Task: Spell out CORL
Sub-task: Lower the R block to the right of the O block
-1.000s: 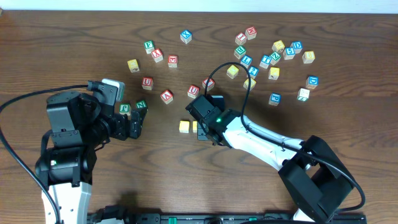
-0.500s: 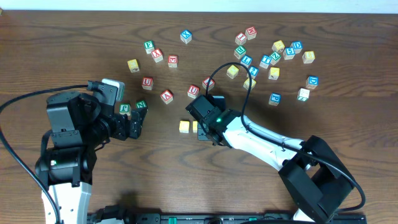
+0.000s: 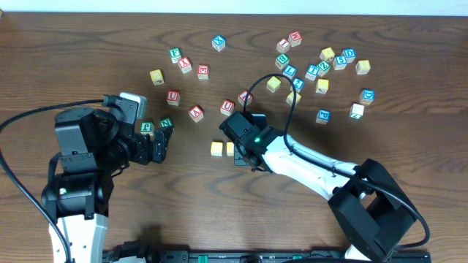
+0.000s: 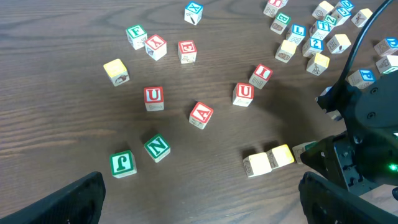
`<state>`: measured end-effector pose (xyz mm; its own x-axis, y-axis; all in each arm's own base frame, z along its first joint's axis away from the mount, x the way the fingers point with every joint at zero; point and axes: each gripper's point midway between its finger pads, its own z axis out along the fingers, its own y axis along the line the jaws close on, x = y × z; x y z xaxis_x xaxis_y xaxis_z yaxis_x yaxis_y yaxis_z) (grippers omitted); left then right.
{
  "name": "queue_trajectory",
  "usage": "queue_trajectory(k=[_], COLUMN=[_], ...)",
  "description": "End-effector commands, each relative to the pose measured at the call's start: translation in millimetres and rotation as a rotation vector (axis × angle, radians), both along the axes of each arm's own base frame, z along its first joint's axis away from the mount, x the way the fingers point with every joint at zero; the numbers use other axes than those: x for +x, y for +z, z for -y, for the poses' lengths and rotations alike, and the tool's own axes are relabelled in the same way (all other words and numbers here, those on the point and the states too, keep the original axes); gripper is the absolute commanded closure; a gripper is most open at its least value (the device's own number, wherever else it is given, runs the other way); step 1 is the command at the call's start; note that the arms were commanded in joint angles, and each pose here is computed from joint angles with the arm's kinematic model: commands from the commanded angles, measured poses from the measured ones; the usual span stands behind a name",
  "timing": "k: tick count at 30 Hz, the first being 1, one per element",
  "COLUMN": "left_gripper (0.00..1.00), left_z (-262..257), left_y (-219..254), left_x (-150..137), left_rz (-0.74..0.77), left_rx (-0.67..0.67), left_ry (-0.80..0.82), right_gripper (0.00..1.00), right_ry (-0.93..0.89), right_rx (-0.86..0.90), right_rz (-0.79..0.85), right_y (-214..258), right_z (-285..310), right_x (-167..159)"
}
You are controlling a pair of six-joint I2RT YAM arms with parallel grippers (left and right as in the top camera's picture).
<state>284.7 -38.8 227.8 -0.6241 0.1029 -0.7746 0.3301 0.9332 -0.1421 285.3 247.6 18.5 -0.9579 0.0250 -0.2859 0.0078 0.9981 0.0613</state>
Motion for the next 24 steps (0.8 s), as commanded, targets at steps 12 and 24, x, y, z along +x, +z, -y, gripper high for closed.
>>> queue_trajectory(k=[12, 24], left_gripper=[0.02, 0.02], left_z=[1, 1], left_y=[10, 10], left_x=[1, 1], left_rz=[0.028, 0.028], left_rx=[0.005, 0.005], left_ry=[-0.017, -0.017], right_gripper=[0.79, 0.79], right_ry=[-0.04, -0.037], right_rx=[0.024, 0.026], right_rz=[0.01, 0.012], right_y=[-2, -9], right_z=[-4, -5], right_x=[10, 20])
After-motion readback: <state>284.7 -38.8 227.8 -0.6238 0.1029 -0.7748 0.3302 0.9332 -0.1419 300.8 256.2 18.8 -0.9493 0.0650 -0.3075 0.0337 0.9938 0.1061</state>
